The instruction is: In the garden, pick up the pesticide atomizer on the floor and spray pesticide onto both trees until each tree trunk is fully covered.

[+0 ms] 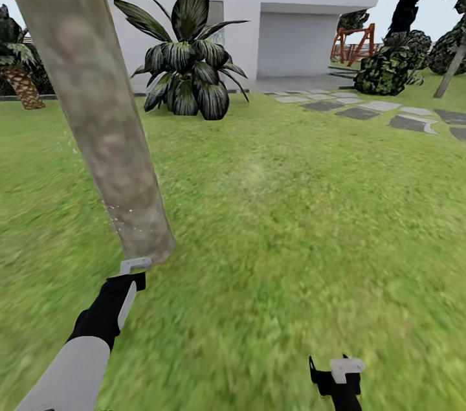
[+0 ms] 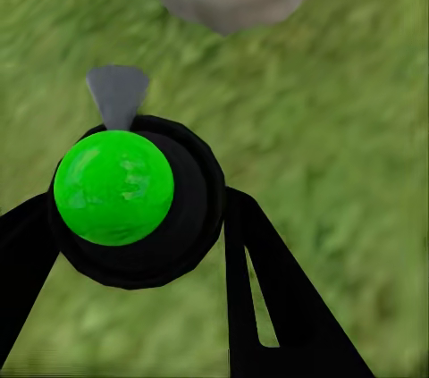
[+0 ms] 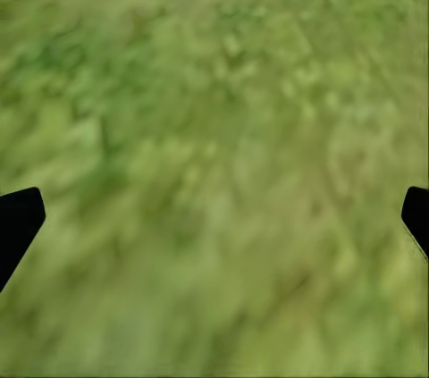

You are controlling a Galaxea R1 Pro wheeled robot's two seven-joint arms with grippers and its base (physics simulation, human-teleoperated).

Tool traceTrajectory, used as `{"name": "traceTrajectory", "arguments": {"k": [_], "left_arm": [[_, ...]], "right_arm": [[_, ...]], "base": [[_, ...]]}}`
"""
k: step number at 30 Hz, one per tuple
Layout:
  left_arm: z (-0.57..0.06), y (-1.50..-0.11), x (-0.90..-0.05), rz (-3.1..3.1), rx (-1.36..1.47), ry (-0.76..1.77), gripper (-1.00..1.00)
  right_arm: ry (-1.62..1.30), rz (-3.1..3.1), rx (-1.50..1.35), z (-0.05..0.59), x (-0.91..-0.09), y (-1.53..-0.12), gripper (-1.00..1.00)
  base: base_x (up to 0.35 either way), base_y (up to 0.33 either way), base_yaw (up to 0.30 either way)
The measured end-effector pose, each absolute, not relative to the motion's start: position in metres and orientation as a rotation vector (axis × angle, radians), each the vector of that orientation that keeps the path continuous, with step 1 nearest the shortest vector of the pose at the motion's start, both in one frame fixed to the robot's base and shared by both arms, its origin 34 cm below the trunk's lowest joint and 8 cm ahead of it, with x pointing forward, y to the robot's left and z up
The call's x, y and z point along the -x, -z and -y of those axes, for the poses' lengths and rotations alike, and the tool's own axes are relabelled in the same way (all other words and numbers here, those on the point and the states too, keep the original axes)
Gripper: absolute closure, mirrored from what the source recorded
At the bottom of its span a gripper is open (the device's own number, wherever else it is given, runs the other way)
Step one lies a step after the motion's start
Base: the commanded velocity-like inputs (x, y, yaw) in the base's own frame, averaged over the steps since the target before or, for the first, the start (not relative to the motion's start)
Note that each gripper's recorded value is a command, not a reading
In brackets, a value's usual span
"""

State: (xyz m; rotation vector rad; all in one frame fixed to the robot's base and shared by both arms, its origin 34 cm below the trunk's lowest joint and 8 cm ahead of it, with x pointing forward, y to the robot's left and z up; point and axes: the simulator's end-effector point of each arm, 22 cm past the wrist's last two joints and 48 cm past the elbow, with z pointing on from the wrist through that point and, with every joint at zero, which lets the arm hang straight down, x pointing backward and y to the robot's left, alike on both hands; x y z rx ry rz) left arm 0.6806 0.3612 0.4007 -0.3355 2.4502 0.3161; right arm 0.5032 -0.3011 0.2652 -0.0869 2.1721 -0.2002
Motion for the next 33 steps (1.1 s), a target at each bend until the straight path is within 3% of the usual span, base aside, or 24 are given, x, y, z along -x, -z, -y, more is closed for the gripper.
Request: {"name": "traceTrajectory", "arguments": {"k": [10, 33], "left_arm": [[-0.3614, -0.4009, -0.6808, -2.450, 0.336, -0.316, 1.00], [-0.3623, -0.4008, -0.6805, -2.450, 0.338, -0.317, 1.00]], "right_arm": [[0.200, -2.172, 0.087, 0.3011, -0.5031, -0.2652, -1.00], [0.200, -2.172, 0.087, 0.3010, -0.5031, -0.2652, -1.00]], "base": [[0.135, -0.268, 0.076], [0.135, -0.268, 0.273]]}}
